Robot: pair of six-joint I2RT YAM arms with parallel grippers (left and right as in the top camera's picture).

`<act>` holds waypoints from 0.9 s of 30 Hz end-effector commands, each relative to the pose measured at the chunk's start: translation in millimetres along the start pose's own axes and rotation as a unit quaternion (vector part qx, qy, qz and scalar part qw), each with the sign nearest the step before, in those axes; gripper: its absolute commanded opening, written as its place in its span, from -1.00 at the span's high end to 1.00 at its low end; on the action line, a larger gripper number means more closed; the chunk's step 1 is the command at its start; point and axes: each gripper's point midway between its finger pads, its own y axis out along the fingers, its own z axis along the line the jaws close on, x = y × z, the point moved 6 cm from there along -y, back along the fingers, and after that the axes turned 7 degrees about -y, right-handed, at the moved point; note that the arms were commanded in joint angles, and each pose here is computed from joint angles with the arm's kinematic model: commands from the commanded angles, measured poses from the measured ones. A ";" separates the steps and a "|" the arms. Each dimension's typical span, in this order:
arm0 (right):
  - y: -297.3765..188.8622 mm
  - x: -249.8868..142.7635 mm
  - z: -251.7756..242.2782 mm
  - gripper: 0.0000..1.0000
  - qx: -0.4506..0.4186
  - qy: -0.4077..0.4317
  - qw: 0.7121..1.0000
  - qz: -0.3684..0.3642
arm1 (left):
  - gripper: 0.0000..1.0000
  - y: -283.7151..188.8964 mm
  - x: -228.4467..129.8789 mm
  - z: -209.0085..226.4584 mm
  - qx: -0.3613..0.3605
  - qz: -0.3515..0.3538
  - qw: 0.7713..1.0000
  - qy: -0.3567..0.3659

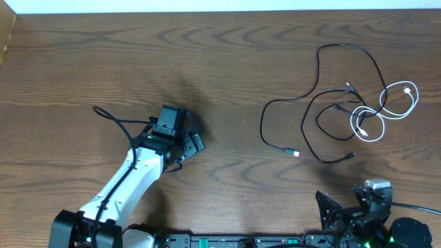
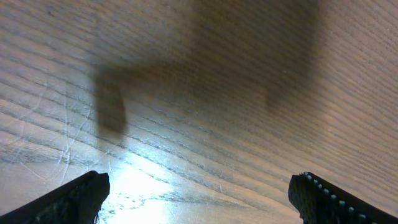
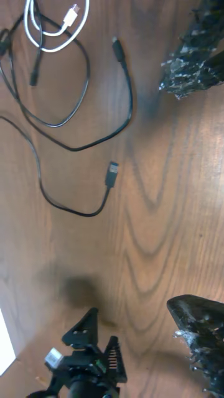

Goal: Untangle cables

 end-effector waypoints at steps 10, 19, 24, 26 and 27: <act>27.4 69.7 1.5 -0.98 0.028 -0.049 0.972 -0.229 | -0.96 1.3 -0.2 2.4 0.005 0.002 1.000 -0.005; 37.7 94.4 0.6 -0.98 0.049 -0.092 0.912 -0.396 | -0.96 1.3 -0.2 2.4 0.005 0.002 1.000 -0.005; 56.9 78.9 -6.7 -0.98 0.045 -0.085 0.924 -0.370 | -0.96 1.3 -0.2 2.4 0.005 0.002 1.000 -0.004; 66.5 70.4 -10.5 -0.98 0.043 -0.081 0.930 -0.356 | -0.96 1.3 -0.2 2.4 0.005 0.002 1.000 -0.004; 70.7 66.5 -12.2 -0.99 0.042 -0.079 0.932 -0.350 | -0.96 1.3 -0.2 2.4 0.005 0.002 1.000 -0.004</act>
